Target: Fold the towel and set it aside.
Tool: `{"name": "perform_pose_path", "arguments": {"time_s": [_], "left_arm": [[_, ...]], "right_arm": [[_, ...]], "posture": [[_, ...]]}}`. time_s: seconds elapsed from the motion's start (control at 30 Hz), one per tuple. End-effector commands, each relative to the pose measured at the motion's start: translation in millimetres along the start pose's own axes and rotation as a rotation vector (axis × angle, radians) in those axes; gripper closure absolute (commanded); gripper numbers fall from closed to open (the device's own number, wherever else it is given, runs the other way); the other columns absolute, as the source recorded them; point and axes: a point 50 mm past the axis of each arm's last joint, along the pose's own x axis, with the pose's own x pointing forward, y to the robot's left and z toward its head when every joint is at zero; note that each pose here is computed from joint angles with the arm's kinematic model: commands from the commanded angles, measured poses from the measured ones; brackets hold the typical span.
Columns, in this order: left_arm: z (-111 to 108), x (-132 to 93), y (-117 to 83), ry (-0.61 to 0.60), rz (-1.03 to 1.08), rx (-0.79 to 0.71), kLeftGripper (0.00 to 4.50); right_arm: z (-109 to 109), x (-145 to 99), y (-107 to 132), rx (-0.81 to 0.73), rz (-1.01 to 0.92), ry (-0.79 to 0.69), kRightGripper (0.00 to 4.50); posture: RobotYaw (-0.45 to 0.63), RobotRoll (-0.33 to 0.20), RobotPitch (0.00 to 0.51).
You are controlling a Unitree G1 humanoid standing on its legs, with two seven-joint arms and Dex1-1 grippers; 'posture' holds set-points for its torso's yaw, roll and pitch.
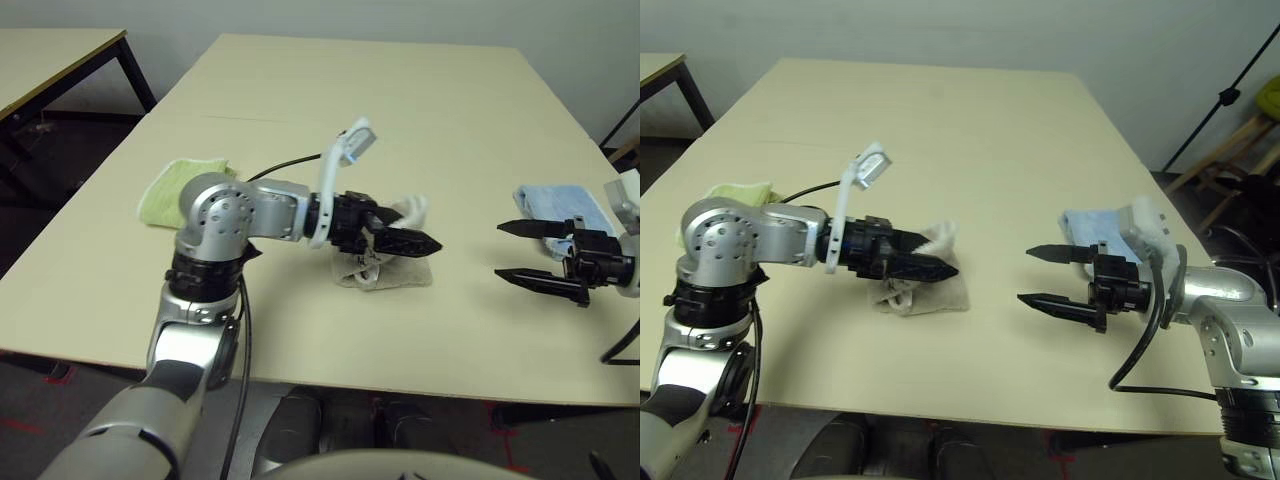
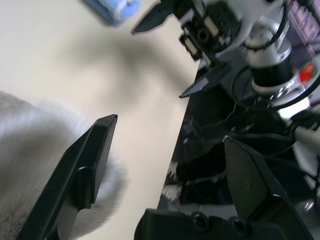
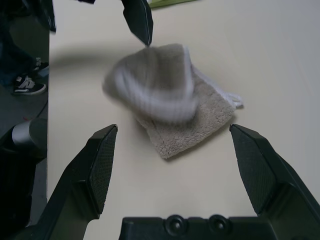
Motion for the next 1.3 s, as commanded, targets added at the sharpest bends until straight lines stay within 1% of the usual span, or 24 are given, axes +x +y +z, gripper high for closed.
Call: {"name": "perform_pose_path", "arguments": {"time_s": [0.03,0.1,0.2,0.33,0.37,0.43,0.53,0.57,0.67,0.73,0.87,0.97,1.07,1.3], "left_arm": [[-1,15,10,0.068,0.038,0.096,0.03],[3,16,15,0.064,0.048,0.124,0.03],[15,6,21,0.019,0.067,0.146,0.03],[20,-27,34,-0.045,0.184,0.178,0.03],[20,-35,37,-0.059,0.215,0.187,0.03],[15,-54,43,-0.081,0.285,0.179,0.03],[0,-80,47,-0.108,0.356,0.186,0.03],[-5,-86,48,-0.119,0.378,0.199,0.03],[-19,-103,48,-0.201,0.400,0.267,0.03],[-34,-112,50,-0.225,0.428,0.260,0.03],[-61,-118,52,-0.207,0.468,0.220,0.03],[-68,-118,50,-0.261,0.466,0.213,0.03],[-76,-119,44,-0.322,0.394,0.268,0.03],[-93,-123,39,-0.353,0.383,0.305,0.03]], "right_arm": [[-2,-1,4,0.009,-0.008,0.004,0.00],[-3,-3,7,0.018,-0.021,-0.003,0.00],[-3,-3,12,0.053,-0.037,-0.038,0.00],[0,11,13,0.103,-0.042,-0.088,0.00],[2,15,12,0.115,-0.045,-0.098,0.00],[3,26,11,0.117,-0.039,-0.102,0.00],[6,44,9,0.141,-0.019,-0.123,0.00],[7,50,9,0.150,-0.005,-0.130,0.00],[12,66,6,0.171,0.003,-0.150,0.00],[7,73,0,0.182,-0.016,-0.110,0.00],[-9,83,-6,0.228,-0.018,-0.086,0.00],[-16,90,-8,0.244,-0.003,-0.065,0.00],[-22,95,-11,0.247,-0.009,-0.029,0.00],[-30,104,-6,0.250,0.024,0.046,0.00]], "posture": [[0.13,0.000,0.066],[0.12,0.000,0.071],[0.11,0.000,0.074],[0.12,0.000,0.074],[0.13,0.000,0.075],[0.14,0.000,0.075],[0.16,0.000,0.072],[0.17,0.000,0.071],[0.19,0.000,0.067],[0.19,0.000,0.067],[0.21,0.000,0.062],[0.21,0.000,0.056],[0.22,0.000,0.052],[0.23,0.000,0.052]]}}
